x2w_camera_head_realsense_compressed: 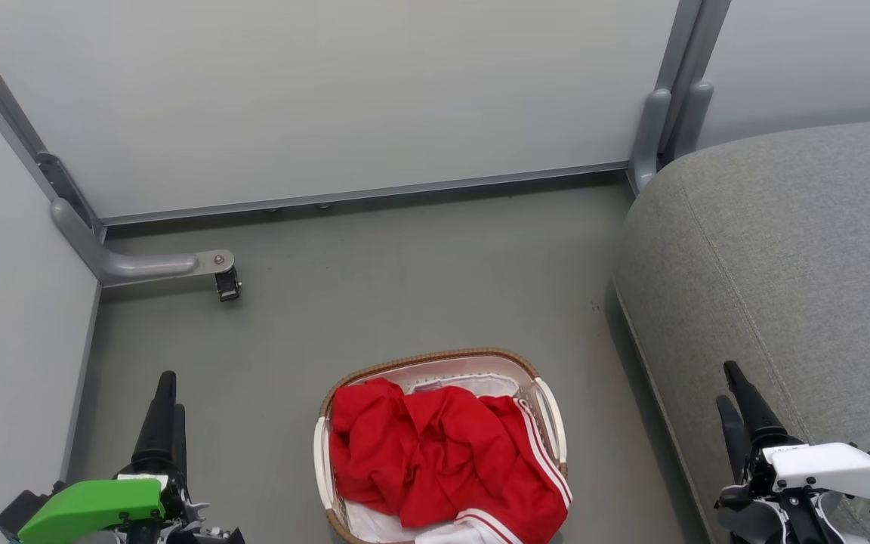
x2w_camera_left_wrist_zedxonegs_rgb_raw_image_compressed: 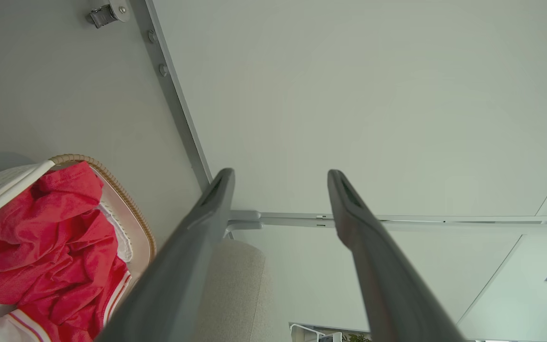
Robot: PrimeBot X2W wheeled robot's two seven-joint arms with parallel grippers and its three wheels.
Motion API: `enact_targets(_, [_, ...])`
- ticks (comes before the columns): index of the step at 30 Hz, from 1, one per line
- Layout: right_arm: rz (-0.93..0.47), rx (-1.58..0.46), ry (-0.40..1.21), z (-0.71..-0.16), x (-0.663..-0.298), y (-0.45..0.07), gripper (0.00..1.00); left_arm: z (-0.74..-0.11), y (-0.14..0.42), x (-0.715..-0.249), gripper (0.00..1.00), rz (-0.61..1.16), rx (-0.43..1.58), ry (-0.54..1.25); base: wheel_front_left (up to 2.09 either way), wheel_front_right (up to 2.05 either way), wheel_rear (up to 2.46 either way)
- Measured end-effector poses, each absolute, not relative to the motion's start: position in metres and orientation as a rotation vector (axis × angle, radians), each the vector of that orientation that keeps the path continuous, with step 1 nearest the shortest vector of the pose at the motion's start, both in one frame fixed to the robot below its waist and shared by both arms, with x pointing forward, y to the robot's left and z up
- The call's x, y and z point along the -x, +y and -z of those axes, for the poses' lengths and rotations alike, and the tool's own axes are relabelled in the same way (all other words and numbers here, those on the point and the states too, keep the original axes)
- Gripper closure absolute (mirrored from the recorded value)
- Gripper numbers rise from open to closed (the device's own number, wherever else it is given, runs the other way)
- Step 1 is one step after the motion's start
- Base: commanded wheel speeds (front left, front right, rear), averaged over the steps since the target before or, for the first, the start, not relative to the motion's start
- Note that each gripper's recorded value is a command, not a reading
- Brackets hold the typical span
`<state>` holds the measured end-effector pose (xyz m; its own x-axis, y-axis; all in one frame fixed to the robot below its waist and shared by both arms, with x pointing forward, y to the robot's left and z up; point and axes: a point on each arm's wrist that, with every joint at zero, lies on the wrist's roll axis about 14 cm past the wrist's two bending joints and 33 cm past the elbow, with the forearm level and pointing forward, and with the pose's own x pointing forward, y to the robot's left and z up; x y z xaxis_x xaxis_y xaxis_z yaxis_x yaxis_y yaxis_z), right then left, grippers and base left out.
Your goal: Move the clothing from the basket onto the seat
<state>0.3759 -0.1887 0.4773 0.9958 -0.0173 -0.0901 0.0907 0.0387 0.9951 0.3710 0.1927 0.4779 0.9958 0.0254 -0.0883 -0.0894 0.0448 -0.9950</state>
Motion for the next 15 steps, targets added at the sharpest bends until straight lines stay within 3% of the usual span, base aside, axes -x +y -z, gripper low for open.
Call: enact_targets(15, [0.080, -1.333, 0.020, -0.486, -0.378, -0.192, 0.00, -0.490, 0.191, -0.369, 0.00, -0.065, 1.330, 0.013, 0.00, 0.00, 0.00])
